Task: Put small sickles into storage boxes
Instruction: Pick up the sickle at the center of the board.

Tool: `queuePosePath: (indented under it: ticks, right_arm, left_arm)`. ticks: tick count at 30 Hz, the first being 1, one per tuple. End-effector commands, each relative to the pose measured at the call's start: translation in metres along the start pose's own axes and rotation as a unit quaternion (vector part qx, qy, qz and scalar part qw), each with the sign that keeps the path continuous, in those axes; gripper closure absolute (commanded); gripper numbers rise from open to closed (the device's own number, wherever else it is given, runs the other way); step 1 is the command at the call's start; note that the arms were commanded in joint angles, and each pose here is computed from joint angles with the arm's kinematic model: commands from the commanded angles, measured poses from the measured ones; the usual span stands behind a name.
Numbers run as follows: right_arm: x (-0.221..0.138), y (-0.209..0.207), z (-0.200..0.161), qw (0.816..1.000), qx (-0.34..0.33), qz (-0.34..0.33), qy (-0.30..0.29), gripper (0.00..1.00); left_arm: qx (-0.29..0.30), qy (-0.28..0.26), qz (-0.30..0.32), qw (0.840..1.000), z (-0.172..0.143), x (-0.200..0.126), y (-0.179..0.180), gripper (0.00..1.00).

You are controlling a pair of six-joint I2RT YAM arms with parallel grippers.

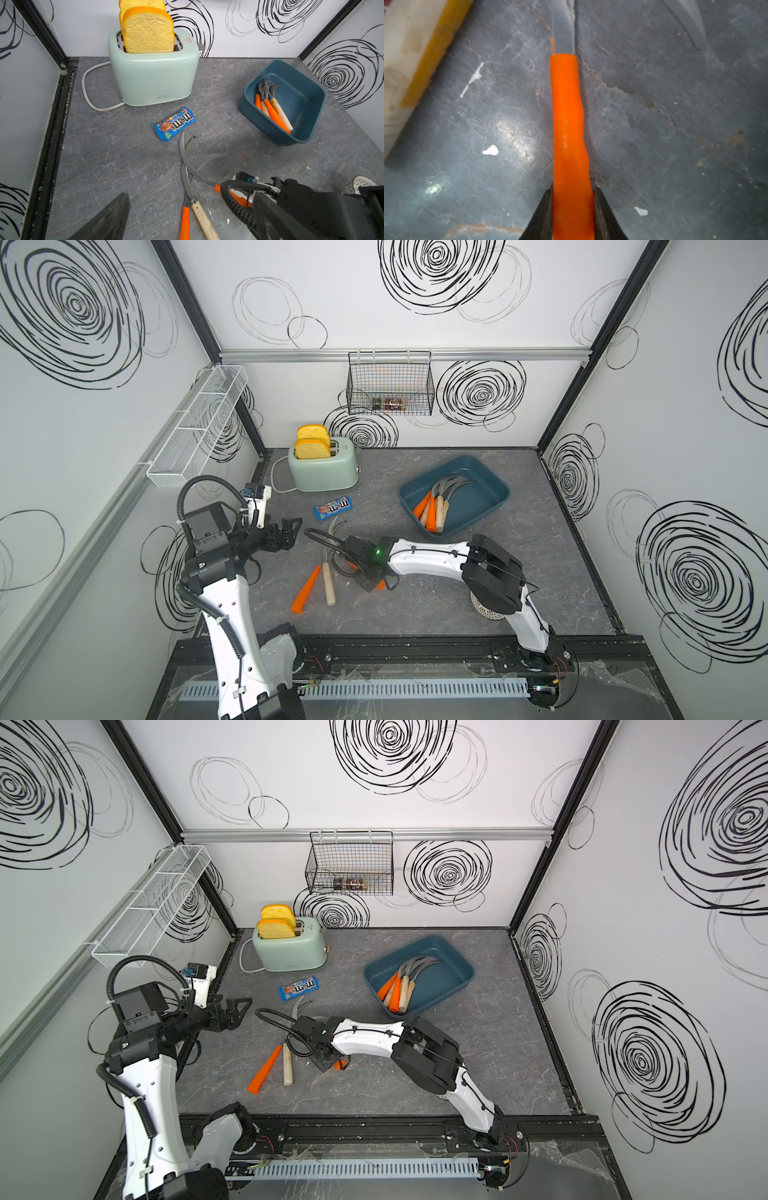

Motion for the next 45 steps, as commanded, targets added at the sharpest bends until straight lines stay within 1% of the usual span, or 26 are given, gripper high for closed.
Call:
queuePosePath:
  ticks: [1, 8, 16, 23, 34, 40, 45]
  right_arm:
    - [-0.017, -0.006, -0.008, 1.0, -0.015, -0.009, 0.008, 1.0]
    - [-0.024, -0.011, -0.007, 1.0, -0.014, -0.021, -0.001, 1.0]
    - [-0.038, -0.019, 0.002, 0.999, -0.007, -0.038, -0.032, 1.0]
    - [-0.043, -0.022, 0.003, 0.998, -0.007, -0.045, -0.038, 1.0]
    - [-0.057, -0.029, 0.005, 0.998, 0.005, -0.038, -0.049, 1.0]
    - [-0.064, -0.037, 0.006, 0.998, 0.018, -0.029, -0.055, 1.0]
    - [-0.069, -0.044, 0.004, 0.998, 0.026, -0.027, -0.057, 1.0]
  left_arm:
    - [0.015, -0.016, 0.0, 1.0, 0.012, -0.006, -0.005, 0.04]
    - [0.014, -0.017, 0.001, 1.0, 0.012, -0.006, -0.005, 0.04]
    - [0.015, -0.016, 0.004, 1.0, 0.01, -0.006, -0.005, 0.04]
    - [0.014, -0.015, 0.004, 1.0, 0.01, -0.005, -0.005, 0.04]
    - [0.015, -0.007, -0.006, 1.0, 0.007, -0.001, -0.008, 0.04]
    - [0.017, -0.001, 0.001, 1.0, 0.004, 0.004, -0.007, 0.04]
    - [0.026, -0.006, -0.003, 1.0, 0.007, 0.004, -0.013, 0.04]
Point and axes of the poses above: each gripper's point midway between its finger pads, its own x axis out along the fingers, its own y axis along the line the jaws close on, z = x × y, the point moved 1 cm from there along -x, back along the fingers, and after that the axes turned 5 degrees about -x, right-handed, at the moved point
